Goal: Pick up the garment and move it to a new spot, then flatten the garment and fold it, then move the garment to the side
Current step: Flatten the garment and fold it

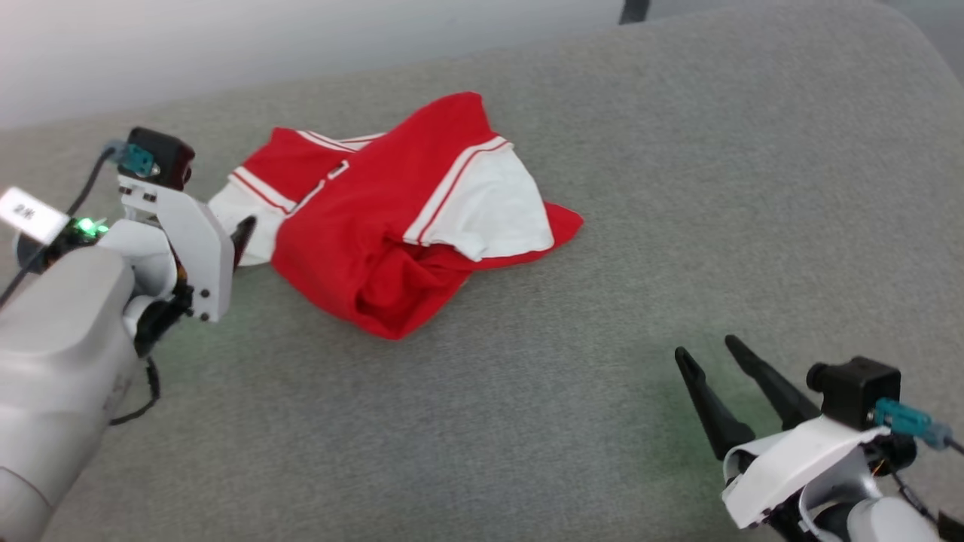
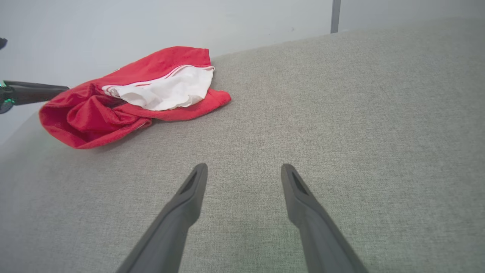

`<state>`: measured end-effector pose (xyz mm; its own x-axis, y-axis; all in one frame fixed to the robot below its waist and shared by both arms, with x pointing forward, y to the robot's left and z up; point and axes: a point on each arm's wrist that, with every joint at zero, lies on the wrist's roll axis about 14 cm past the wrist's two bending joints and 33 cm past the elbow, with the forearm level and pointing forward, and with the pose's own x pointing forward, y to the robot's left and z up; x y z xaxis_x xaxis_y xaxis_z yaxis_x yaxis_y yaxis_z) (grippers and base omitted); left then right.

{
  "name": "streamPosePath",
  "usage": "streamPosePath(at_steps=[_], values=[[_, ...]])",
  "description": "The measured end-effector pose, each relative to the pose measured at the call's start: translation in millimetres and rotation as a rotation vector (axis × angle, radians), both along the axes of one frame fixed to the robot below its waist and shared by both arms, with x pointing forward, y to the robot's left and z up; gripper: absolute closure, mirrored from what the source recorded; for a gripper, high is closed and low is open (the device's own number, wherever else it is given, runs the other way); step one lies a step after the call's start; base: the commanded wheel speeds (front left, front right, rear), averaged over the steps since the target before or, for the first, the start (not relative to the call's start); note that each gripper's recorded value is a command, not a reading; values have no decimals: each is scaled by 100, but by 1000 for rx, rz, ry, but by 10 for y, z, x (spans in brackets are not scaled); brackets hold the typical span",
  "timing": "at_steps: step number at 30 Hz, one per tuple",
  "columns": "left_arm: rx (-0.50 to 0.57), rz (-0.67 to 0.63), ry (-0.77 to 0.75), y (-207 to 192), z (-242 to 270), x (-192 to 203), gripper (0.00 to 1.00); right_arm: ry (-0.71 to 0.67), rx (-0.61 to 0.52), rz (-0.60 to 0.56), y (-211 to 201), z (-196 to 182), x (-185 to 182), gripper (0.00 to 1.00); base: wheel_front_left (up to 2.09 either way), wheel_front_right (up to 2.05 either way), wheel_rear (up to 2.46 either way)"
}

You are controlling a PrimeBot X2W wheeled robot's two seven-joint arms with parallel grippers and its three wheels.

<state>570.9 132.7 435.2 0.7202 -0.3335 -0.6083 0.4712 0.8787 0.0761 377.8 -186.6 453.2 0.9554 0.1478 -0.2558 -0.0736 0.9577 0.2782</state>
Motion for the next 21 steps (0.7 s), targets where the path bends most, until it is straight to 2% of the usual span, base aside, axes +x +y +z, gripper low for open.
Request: streamPosePath(at_steps=[6,7,8,13,14,18,21], values=[[-211,93,-120,55,308,-37,0,4,-75,111,126,86,123,0,0,0,0],[-289,133,-156,98,367,-98,0,7,-99,152,181,113,175,0,0,0,0],[-289,133,-156,98,367,-98,0,7,-99,152,181,113,175,0,0,0,0],[-445,267,-198,316,318,-385,0,-1,-158,274,409,211,326,0,0,0,0],[-486,337,-204,455,246,-539,0,-3,-184,334,538,248,385,0,0,0,0],[-529,475,-214,737,116,-873,0,-25,-259,490,905,365,508,0,0,0,0],[-515,558,-215,906,21,-1149,0,-42,-309,610,1207,462,587,0,0,0,0]])
